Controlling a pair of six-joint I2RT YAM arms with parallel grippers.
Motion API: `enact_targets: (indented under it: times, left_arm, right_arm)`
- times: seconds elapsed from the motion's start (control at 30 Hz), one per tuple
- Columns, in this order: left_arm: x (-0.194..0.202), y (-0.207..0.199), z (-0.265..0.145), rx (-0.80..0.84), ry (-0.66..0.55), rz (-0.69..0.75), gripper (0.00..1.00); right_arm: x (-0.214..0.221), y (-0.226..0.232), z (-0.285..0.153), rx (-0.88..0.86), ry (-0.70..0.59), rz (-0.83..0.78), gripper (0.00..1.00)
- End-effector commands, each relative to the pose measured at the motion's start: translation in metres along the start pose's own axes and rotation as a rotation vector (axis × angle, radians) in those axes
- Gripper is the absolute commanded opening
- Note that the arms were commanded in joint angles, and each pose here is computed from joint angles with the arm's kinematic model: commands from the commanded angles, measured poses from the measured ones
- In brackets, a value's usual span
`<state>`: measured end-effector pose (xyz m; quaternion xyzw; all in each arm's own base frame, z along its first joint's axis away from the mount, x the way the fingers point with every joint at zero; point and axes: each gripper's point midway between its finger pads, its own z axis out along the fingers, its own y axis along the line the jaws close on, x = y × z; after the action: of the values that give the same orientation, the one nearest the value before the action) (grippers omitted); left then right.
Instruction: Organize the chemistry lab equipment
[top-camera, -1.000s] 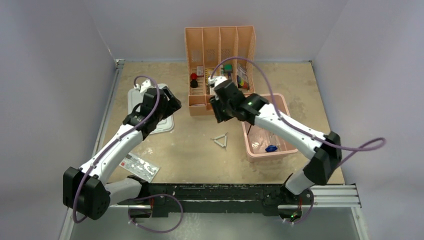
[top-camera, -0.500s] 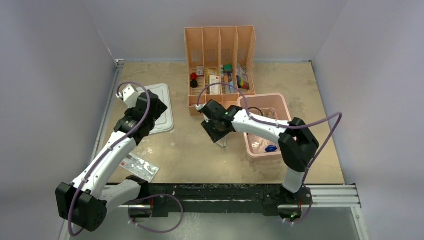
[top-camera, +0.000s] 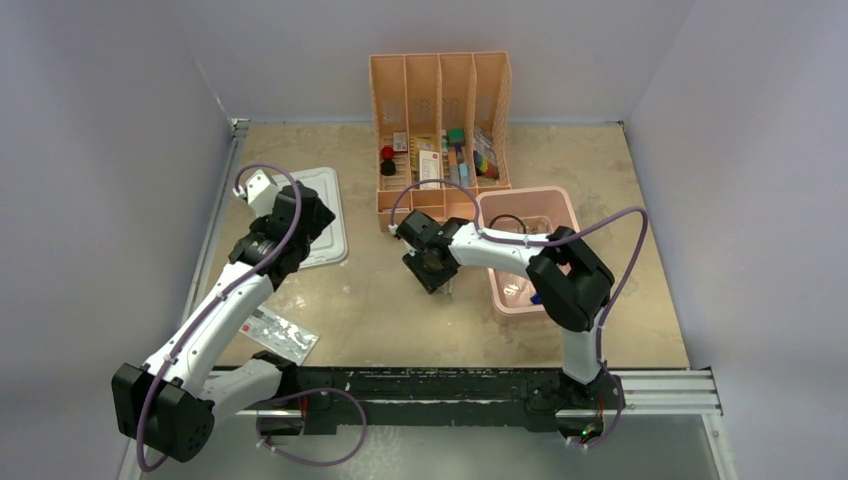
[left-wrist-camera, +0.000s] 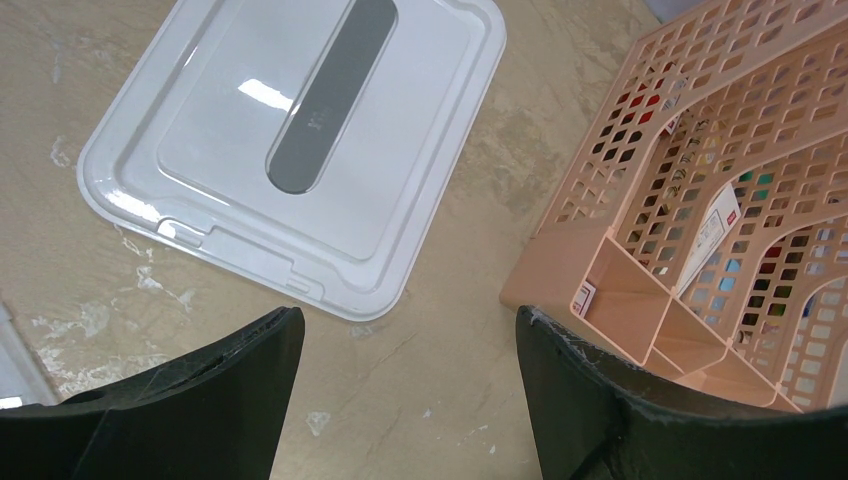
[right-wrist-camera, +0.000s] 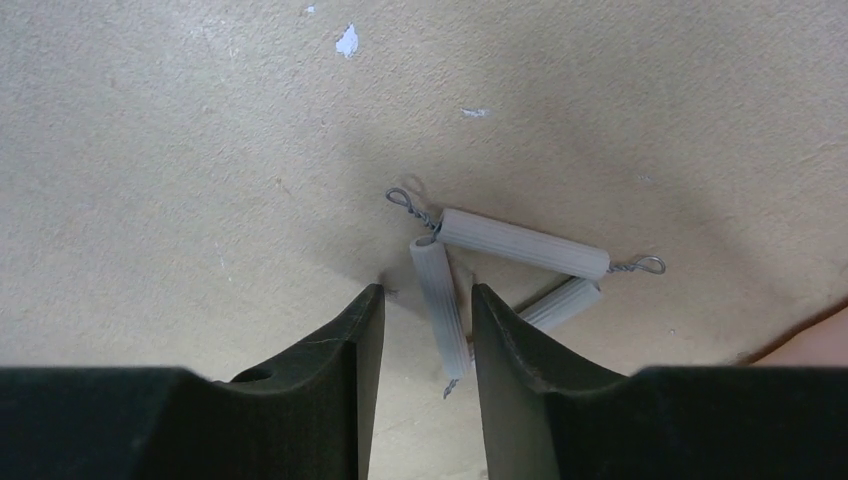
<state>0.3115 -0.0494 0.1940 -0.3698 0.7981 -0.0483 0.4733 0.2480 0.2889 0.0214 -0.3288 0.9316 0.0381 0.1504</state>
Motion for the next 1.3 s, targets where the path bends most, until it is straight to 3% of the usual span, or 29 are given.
enact_targets:
  times: [0.0,0.23,0.53,0.63,0.87,1.03,1.13,1.27]
  left_arm:
    - [-0.011,-0.008,-0.003,0.017,-0.023,-0.032,0.77]
    - [-0.010,-0.008,-0.003,0.018,-0.019,-0.033,0.77]
    - [-0.015,-0.007,-0.006,0.018,-0.036,-0.032,0.77]
    - [-0.020,-0.006,-0.008,0.012,-0.051,-0.033,0.77]
    - [-0.029,-0.001,-0.014,0.004,-0.088,-0.046,0.77]
    - [-0.027,-0.001,-0.014,0.013,-0.082,-0.049,0.77]
    - [-0.026,-0.004,-0.014,0.024,-0.074,-0.048,0.77]
    - [-0.023,-0.009,-0.013,0.046,-0.061,-0.049,0.77]
  right_arm:
    - [-0.001,0.001,0.001,-0.011,-0.010,-0.029,0.39]
    - [0.005,0.003,0.012,-0.018,0.019,-0.045,0.29]
    - [-0.017,0.013,0.000,-0.070,-0.067,-0.066,0.00]
    - [-0.040,0.018,-0.025,-0.101,-0.160,-0.062,0.00]
    - [-0.096,0.023,-0.130,-0.173,-0.471,-0.006,0.00]
    - [-0.122,-0.002,-0.206,-0.086,-0.686,0.047,0.00]
    - [-0.122,-0.035,-0.238,0.041,-0.743,0.128,0.00]
    - [-0.099,-0.086,-0.252,0.176,-0.693,0.276,0.00]
